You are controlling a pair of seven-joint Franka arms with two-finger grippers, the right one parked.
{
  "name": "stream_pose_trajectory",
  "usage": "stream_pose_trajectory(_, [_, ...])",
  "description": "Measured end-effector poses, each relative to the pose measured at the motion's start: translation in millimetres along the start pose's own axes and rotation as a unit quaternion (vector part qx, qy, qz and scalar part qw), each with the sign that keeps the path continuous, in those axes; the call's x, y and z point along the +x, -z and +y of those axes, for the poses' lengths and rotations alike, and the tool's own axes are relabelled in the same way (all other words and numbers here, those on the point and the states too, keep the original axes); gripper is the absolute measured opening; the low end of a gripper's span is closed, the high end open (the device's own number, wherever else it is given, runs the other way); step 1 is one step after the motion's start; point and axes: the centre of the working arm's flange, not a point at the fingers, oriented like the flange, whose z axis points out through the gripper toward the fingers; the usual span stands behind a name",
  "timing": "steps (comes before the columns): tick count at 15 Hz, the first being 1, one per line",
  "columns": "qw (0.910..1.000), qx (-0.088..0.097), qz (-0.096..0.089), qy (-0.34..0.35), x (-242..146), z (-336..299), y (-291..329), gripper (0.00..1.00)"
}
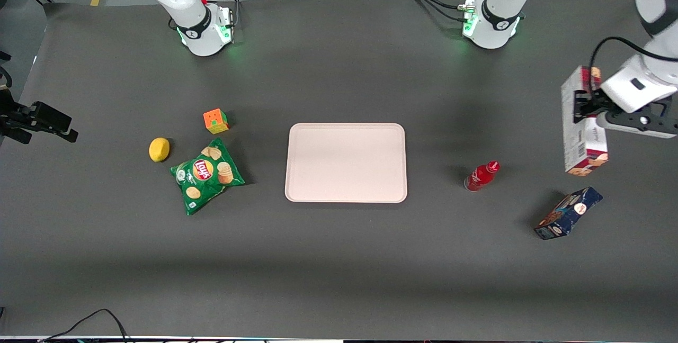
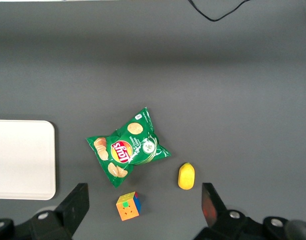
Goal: Place red cookie box on tray
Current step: 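Carry the held cookie box past the red bottle toward the pink tray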
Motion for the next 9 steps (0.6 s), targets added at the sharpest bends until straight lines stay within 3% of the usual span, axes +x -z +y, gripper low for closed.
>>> stream_pose_trajectory(2, [0.9994, 0.000, 0.013, 0.033, 19.2, 55.9, 23.8, 0.29])
stream_pose_trajectory(5, [0.9967, -0.016, 0.018, 0.078, 53.9, 139.2, 31.8, 0.29])
stream_pose_trajectory(7, [0.9942, -0.031, 0.009, 0.103, 77.4, 183.8, 19.6, 0.29])
stream_pose_trajectory(9, [0.9932, -0.042, -0.012, 0.108, 95.9, 212.2, -9.5, 0.29])
